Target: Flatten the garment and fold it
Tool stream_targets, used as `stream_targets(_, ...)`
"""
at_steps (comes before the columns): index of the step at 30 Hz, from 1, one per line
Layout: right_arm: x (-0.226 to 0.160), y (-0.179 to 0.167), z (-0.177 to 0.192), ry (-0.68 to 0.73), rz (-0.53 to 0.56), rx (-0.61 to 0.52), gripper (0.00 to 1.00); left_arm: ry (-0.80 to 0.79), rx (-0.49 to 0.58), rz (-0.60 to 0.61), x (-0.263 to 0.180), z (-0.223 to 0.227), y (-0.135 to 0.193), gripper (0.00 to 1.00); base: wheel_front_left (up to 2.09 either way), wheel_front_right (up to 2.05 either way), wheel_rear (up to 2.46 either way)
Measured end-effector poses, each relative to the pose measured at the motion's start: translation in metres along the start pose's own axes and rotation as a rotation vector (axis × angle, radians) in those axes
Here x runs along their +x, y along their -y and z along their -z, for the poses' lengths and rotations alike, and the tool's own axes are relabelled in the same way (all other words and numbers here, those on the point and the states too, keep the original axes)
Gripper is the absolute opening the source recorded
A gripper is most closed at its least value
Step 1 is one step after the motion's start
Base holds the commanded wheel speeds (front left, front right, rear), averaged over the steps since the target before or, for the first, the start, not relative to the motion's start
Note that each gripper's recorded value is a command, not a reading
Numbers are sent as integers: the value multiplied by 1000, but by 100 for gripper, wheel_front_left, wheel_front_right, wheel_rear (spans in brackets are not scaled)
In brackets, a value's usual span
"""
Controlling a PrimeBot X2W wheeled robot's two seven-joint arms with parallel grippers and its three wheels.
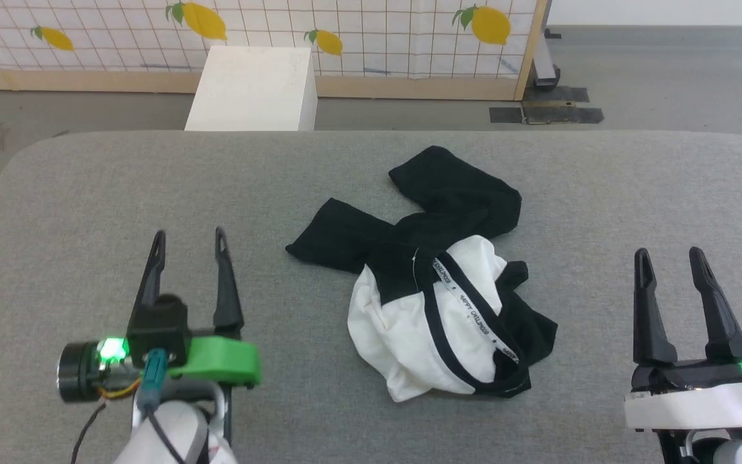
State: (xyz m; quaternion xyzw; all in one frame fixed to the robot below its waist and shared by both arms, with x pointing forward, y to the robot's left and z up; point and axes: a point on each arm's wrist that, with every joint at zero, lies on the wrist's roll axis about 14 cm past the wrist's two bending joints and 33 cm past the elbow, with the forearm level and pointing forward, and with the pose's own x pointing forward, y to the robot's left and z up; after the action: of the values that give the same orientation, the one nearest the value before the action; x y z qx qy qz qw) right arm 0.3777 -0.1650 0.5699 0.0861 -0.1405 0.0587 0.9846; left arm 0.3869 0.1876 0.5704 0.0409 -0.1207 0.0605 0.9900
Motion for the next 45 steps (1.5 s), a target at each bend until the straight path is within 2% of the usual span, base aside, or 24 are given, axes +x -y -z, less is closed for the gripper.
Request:
stream_targets(14, -19, 0, 9, -44, 8, 5, 100, -80, 2, 4, -34, 28, -7, 100, 0, 0, 0)
stream_targets(18, -18, -2, 10, -46, 2, 7, 100, -42, -11, 38, -21, 18, -7, 100, 0, 0, 0)
stream_targets(23, -17, -4, 13, -55, -4, 9, 100, 80, -16, 131, 30, -19, 3, 100, 0, 0, 0)
stream_targets(29, -16, 1, 17, -65, 9, 7, 100, 42, -30, 307, 87, -28, 41, 100, 0, 0, 0)
stream_targets(36, -13, 12, 22, -77, 41, 0, 100, -155, 27, 509, 124, -10, 105, 100, 0, 0, 0)
stream_targets(39, -12, 18, 24, -82, 58, -5, 100, -299, 54, 608, 119, 15, 140, 100, 0, 0, 0)
stream_targets(40, -11, 21, 25, -83, 68, -9, 100, -436, 79, 706, 102, 40, 167, 100, 0, 0, 0)
stream_targets(41, -11, 23, 26, -85, 74, -11, 100, -493, 92, 750, 92, 49, 178, 100, 0, 0, 0)
stream_targets(45, -12, 33, 27, -92, 102, -22, 100, -660, 200, 908, 61, 79, 199, 100, 0, 0, 0)
